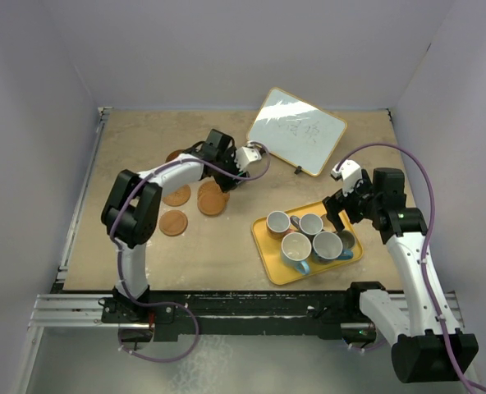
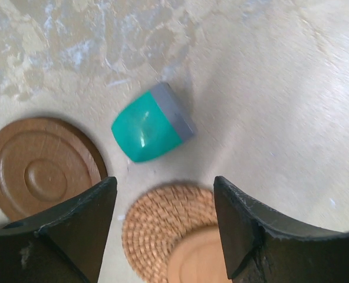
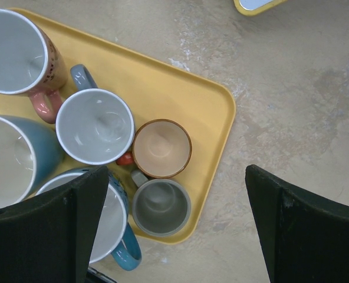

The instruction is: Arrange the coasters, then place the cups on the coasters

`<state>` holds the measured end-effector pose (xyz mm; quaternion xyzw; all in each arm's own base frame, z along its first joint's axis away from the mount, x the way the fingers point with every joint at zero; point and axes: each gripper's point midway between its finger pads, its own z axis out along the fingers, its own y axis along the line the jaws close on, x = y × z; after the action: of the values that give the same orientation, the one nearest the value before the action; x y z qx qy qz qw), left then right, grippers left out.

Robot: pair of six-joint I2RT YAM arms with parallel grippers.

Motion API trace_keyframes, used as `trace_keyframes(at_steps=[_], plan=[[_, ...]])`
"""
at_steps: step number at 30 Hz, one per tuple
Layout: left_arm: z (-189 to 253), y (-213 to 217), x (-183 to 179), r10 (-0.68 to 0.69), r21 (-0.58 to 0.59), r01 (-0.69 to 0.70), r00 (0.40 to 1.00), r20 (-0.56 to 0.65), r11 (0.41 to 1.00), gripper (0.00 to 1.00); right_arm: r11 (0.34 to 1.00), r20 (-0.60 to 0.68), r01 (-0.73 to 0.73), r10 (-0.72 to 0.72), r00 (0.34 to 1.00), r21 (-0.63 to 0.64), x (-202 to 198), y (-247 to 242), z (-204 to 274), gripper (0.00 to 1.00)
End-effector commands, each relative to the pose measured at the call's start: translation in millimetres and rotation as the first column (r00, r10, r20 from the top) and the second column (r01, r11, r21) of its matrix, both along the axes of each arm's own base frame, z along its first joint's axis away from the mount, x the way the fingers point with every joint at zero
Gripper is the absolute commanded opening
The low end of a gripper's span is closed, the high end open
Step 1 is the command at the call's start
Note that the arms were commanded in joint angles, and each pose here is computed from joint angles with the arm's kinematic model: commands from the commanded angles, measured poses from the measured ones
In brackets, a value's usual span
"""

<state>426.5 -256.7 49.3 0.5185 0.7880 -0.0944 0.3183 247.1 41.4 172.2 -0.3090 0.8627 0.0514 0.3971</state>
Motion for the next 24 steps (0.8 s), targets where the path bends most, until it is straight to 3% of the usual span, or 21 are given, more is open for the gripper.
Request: trace_keyframes(at_steps=[1, 6, 14, 24], plan=[[54, 1, -16, -0.026, -0.080, 0.032, 0.997, 0.071, 0.996, 0.65, 1.000, 0.008, -0.007, 0.007, 1.000, -0.018, 1, -1, 0, 1.00], [39, 23, -35, 0.043, -0.066, -0.043, 0.999, 0.000, 0.997, 0.68, 1.000, 0.009, -0.009, 0.009, 1.000, -0.018, 1, -1, 0, 1.00], [22, 34, -33, 0.221, -0.098, -0.238, 0.963, -0.156, 0.966, 0.67, 1.000, 0.012, -0.010, 0.010, 1.000, -0.013, 1, 0, 1, 1.00], [6, 43, -33, 0.269, -0.092, -0.303, 0.923, -0.276, 0.948, 0.66, 1.000, 0.009, -0.009, 0.009, 1.000, -0.015, 1, -1, 0, 1.00]])
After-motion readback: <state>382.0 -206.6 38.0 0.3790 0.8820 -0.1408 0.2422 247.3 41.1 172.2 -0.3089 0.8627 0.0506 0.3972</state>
